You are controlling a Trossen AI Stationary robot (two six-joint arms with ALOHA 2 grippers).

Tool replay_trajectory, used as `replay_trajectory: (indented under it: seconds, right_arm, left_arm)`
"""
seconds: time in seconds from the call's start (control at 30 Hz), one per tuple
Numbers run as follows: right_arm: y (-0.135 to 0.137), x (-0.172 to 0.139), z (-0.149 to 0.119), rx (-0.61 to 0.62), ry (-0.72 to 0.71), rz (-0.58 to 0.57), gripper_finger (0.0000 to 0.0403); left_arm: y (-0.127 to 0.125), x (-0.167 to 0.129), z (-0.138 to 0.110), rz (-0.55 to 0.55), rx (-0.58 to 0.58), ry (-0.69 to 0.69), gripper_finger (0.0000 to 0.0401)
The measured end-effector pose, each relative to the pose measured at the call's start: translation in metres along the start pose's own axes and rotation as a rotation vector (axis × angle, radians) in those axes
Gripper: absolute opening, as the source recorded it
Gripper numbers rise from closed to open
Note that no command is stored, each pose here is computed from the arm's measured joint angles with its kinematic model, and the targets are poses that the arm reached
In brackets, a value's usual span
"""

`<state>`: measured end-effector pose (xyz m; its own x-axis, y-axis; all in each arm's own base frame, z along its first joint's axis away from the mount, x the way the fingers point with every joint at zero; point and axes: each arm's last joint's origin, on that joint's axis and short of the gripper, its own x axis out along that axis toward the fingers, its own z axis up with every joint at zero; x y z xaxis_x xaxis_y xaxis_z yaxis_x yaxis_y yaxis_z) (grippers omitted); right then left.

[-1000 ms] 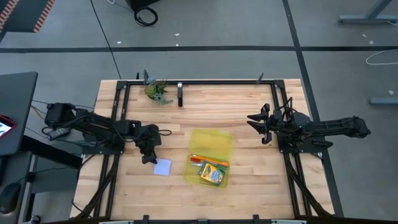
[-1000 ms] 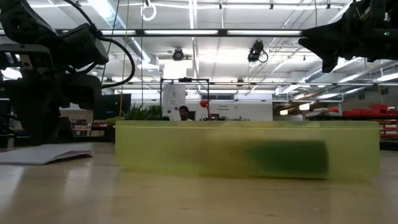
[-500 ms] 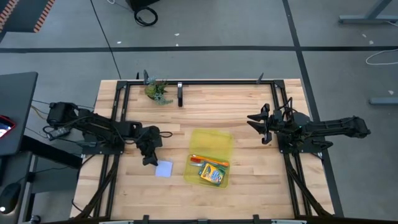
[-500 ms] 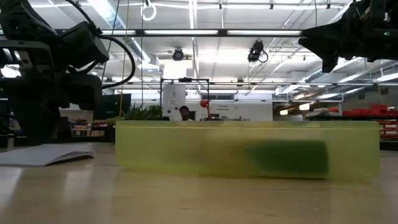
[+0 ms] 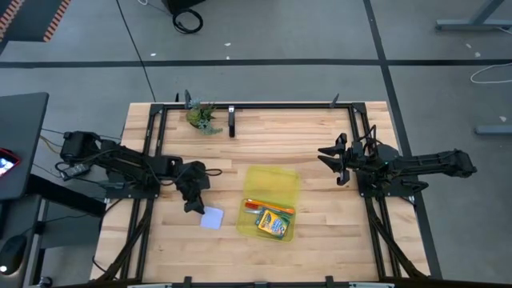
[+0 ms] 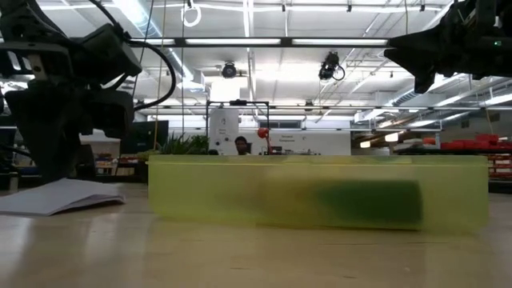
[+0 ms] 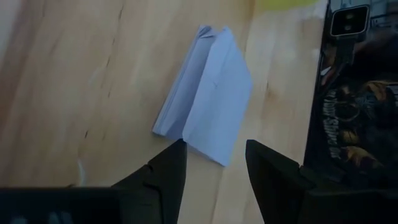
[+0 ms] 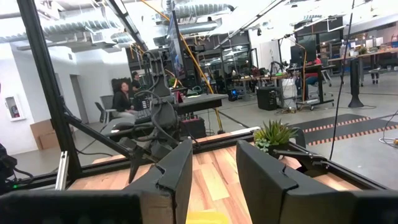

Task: Pack school essentials
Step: Put the white sticky note into the yellow supply box

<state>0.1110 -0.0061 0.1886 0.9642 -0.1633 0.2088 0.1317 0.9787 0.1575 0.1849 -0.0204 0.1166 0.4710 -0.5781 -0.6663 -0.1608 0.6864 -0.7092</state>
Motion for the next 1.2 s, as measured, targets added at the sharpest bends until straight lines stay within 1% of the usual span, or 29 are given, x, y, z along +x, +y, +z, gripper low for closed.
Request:
replay_trajectory:
  seconds: [0.3, 0.4, 0.53, 0.7, 0.83, 0.97, 1.2]
  right_arm:
    - [0.000, 0.000, 0.000, 0.000, 0.000, 0.000, 0.0131]
    - [0.000, 0.000, 0.000, 0.000, 0.000, 0.000, 0.0131]
    - [0.000, 0.000, 0.000, 0.000, 0.000, 0.000, 0.0131]
    - [0.000, 0.000, 0.000, 0.000, 0.000, 0.000, 0.0131]
    - [0.000, 0.000, 0.000, 0.000, 0.000, 0.000, 0.0131]
    - [0.000, 0.000, 0.000, 0.000, 0.000, 0.000, 0.0131]
    - [0.000, 0.000, 0.000, 0.000, 0.000, 0.000, 0.0131]
  left_arm:
    - [-0.003, 0.000, 0.004, -0.022, 0.035, -0.034, 0.0173]
    - [-0.004, 0.000, 0.005, -0.011, 0.067, -0.057, 0.0172]
    - [-0.009, 0.001, 0.009, -0.038, 0.107, -0.101, 0.0172]
    - [-0.011, 0.003, 0.009, -0.018, 0.121, -0.119, 0.0172]
    - [-0.012, 0.009, 0.012, -0.032, 0.135, -0.145, 0.0172]
    - [-0.011, 0.016, 0.013, -0.044, 0.141, -0.145, 0.0172]
    - [-0.008, 0.024, 0.011, -0.033, 0.133, -0.110, 0.0169]
